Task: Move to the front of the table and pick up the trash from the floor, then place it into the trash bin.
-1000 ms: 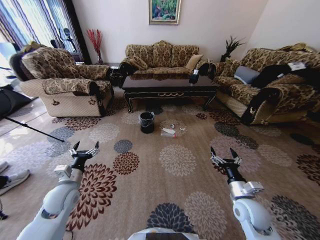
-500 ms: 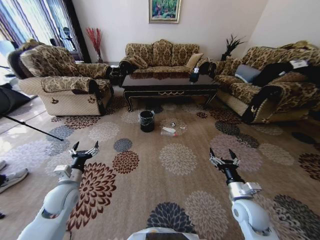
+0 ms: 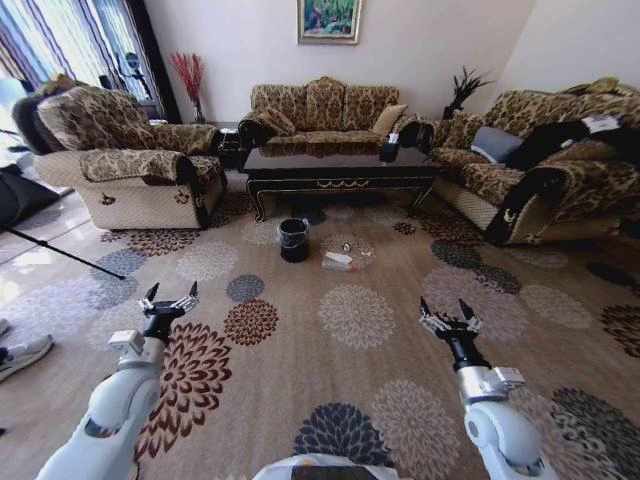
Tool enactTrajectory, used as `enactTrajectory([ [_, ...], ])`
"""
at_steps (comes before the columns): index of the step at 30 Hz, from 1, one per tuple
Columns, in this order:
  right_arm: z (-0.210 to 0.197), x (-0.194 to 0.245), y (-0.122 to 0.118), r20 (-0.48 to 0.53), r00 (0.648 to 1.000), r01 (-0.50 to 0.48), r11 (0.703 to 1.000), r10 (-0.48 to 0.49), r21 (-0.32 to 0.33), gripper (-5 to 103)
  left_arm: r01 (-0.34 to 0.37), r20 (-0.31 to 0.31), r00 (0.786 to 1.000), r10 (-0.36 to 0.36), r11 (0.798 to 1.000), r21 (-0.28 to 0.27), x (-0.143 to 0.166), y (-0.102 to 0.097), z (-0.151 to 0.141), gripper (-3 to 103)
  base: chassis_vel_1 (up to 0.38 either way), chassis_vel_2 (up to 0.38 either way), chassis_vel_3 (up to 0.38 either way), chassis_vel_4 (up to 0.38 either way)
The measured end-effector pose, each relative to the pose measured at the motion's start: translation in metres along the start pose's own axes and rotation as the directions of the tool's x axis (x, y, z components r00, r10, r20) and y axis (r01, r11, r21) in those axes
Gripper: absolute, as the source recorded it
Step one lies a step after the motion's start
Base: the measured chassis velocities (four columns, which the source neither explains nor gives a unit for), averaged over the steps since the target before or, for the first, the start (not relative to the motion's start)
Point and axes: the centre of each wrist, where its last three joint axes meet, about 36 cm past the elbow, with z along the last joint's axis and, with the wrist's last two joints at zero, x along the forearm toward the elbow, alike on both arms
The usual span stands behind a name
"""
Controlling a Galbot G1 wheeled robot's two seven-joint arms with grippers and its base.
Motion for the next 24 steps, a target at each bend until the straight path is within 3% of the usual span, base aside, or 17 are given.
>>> enactTrajectory([
  [9, -0.0002, 0.0015, -0.0015, 0.007, 1.000, 0.008, 0.999, -0.008, 0.032, 100, 0.006, 0.003, 1.000, -0.006, 1.000, 0.001, 0.0010, 0.0010, -0.0006, 100, 0.000, 0.000, 0.000, 0.000],
  [24, 0.0018, 0.0034, 0.0006, 0.007, 1.000, 0.003, 0.999, -0.004, 0.034, 100, 0.000, 0.014, 1.000, 0.000, 1.000, 0.004, 0.0005, 0.0005, -0.0026, 100, 0.000, 0.000, 0.000, 0.000],
])
